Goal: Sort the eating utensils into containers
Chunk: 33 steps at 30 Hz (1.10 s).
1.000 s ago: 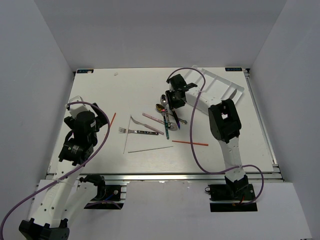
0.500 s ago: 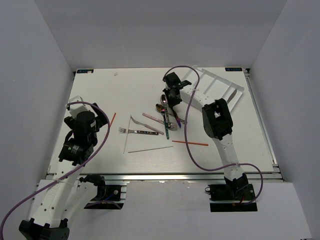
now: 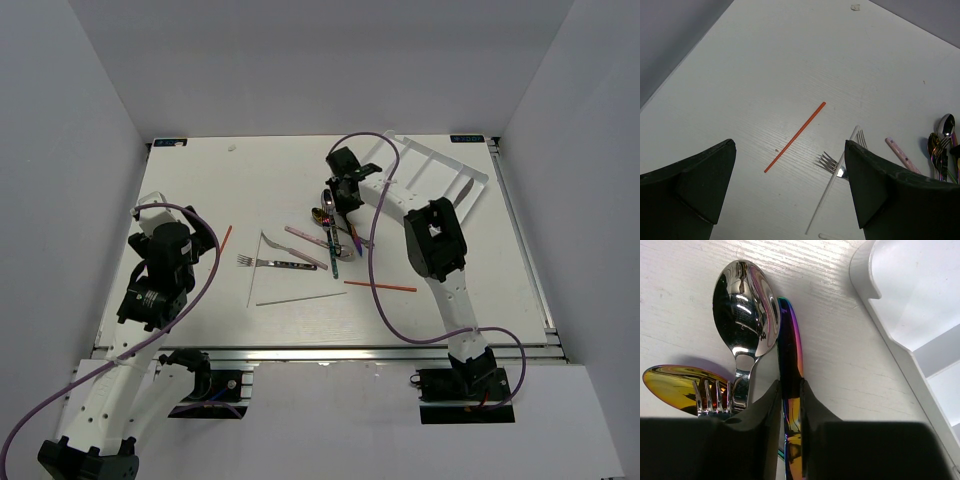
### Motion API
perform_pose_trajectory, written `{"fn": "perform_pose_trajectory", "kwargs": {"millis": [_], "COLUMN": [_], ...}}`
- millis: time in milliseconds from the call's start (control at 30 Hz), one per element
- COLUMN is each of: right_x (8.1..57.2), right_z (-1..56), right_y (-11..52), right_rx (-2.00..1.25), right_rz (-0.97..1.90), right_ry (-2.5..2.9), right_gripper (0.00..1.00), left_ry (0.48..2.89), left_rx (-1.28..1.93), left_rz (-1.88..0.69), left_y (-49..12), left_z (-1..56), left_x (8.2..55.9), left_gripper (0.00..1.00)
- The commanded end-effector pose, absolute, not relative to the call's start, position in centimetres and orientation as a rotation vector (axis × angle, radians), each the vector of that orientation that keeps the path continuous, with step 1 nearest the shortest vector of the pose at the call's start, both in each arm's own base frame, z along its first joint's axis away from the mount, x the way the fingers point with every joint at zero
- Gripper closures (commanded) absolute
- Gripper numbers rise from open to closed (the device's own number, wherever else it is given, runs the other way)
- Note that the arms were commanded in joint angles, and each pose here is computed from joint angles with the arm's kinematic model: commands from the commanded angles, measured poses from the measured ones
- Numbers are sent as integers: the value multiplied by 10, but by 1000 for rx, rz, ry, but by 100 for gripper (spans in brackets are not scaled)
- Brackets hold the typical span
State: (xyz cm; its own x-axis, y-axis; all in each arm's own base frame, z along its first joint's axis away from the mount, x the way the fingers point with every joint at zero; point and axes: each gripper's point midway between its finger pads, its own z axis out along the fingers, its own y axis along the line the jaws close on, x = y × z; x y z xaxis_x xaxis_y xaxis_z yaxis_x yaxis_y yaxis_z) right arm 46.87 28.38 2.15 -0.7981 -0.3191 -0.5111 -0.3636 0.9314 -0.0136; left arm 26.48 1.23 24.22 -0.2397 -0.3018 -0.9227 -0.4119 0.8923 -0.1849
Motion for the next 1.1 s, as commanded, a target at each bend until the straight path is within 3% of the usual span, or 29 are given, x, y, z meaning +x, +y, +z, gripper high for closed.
{"fn": "perform_pose_trajectory", "kwargs": {"millis": [0, 33, 100, 500, 767, 800, 833, 933, 1067], "right_x": [428, 428, 430, 446, 433, 431, 427, 422, 413], "right_z": [-27, -27, -24, 42, 4, -1, -4, -9, -12], "right_y": [257, 260, 262, 258, 253, 253, 251, 246, 239], "right_rx": [-542, -549, -549, -395, -453, -459, -463, -469, -471], "right_rz": [18, 38, 55, 102, 124, 124, 118, 100, 75], "right_ry": [2752, 2751, 2742, 2566, 2690, 2704, 2720, 2735, 2784], "right_gripper": [85, 94, 100, 100, 100, 98, 85, 68, 63], "left_ry": [1831, 1831, 1832, 1834, 1827, 1829, 1829, 1830, 1833], "left_rx": [-531, -531, -530, -530, -533, -533, -531, -532, -532], "left_rz": [108, 108, 109, 110, 109, 110, 109, 111, 113], "left_y": [13, 13, 13, 13, 14, 14, 14, 14, 14], "left_z": [245, 245, 245, 245, 246, 245, 245, 245, 244], "left_x": [265, 265, 265, 265, 264, 264, 264, 265, 265], "left_gripper": [2, 2, 2, 2, 2, 2, 2, 2, 2]}}
